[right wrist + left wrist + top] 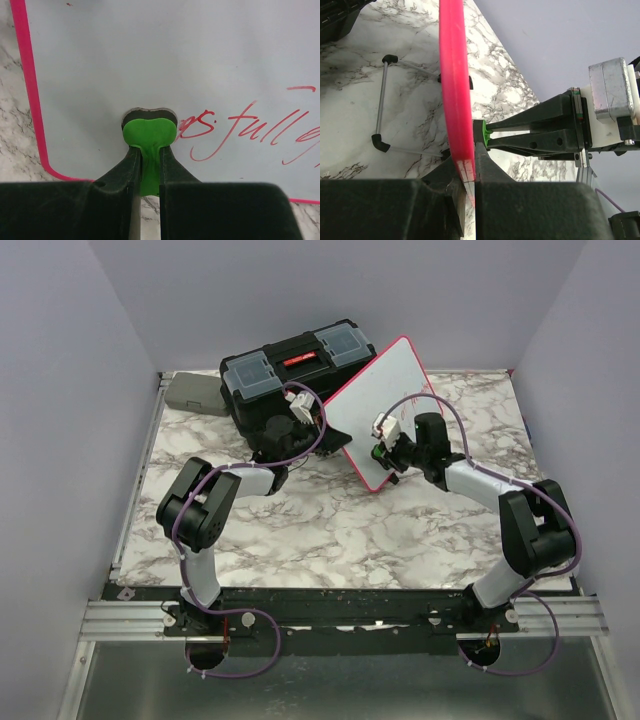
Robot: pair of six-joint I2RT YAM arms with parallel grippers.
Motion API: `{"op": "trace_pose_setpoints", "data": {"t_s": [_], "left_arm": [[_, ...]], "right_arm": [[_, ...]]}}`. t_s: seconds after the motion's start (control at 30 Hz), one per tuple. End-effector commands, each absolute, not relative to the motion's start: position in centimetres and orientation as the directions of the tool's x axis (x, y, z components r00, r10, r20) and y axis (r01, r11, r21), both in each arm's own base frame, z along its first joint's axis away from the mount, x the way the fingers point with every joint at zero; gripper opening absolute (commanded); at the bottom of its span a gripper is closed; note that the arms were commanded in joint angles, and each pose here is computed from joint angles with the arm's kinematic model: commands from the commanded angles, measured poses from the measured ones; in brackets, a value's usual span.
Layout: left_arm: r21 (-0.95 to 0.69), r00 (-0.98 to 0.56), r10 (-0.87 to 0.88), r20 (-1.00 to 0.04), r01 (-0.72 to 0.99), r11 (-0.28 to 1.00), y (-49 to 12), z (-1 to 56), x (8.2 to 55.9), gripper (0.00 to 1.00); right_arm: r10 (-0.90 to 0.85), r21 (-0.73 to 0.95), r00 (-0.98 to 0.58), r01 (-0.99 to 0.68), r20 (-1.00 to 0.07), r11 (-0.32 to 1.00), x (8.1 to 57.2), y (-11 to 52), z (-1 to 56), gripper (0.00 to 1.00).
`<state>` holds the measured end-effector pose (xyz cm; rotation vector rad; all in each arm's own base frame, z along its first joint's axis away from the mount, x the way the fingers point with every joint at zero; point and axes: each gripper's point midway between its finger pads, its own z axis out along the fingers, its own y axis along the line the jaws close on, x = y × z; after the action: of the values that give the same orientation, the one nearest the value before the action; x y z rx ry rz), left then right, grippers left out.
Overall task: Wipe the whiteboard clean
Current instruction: Erase the whiteboard at the whiteboard stand.
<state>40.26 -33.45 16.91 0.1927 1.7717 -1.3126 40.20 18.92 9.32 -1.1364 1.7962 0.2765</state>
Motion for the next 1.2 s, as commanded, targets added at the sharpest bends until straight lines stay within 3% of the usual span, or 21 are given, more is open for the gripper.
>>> {"op": "trace_pose_setpoints", "data": {"t_s": [0.0, 0.2, 0.53, 0.7, 0.9, 1.1, 1.17], "left_arm": [[-0.708, -0.666, -0.240, -0.707, 0.666, 0.235, -36.7, 18.0, 35.0, 0.00], [-0.706, -0.664, -0.240, -0.708, 0.668, 0.236, -36.6, 18.1, 34.9, 0.00], [-0.706, -0.667, -0.232, -0.708, 0.667, 0.240, -36.7, 18.0, 35.0, 0.00], [-0.706, -0.666, -0.234, -0.708, 0.667, 0.239, -36.7, 18.1, 35.0, 0.00], [-0.704, -0.664, -0.234, -0.710, 0.668, 0.242, -36.6, 18.1, 34.8, 0.00], [-0.707, -0.666, -0.238, -0.707, 0.665, 0.241, -36.6, 18.0, 34.9, 0.00], [-0.707, -0.664, -0.241, -0.708, 0.666, 0.239, -36.6, 18.1, 35.0, 0.00]], "right_arm": [[-0.698, -0.234, -0.096, -0.902, -0.710, 0.362, 37.1, 18.8, 5.7, 0.01], [-0.709, -0.203, -0.096, -0.924, -0.699, 0.325, 36.6, 19.0, 5.1, 0.01], [-0.417, -0.320, -0.015, -0.618, -0.909, 0.718, 43.2, 18.6, 15.1, 0.01], [-0.408, -0.338, 0.002, -0.563, -0.913, 0.754, 43.4, 17.7, 15.2, 0.01], [-0.541, -0.336, -0.096, -0.690, -0.835, 0.641, 42.2, 17.0, 9.7, 0.01], [-0.708, -0.223, -0.052, -0.931, -0.704, 0.290, 36.0, 17.5, 4.4, 0.01], [-0.737, -0.182, -0.049, -0.956, -0.674, 0.230, 34.7, 17.2, 3.0, 0.01]]}}
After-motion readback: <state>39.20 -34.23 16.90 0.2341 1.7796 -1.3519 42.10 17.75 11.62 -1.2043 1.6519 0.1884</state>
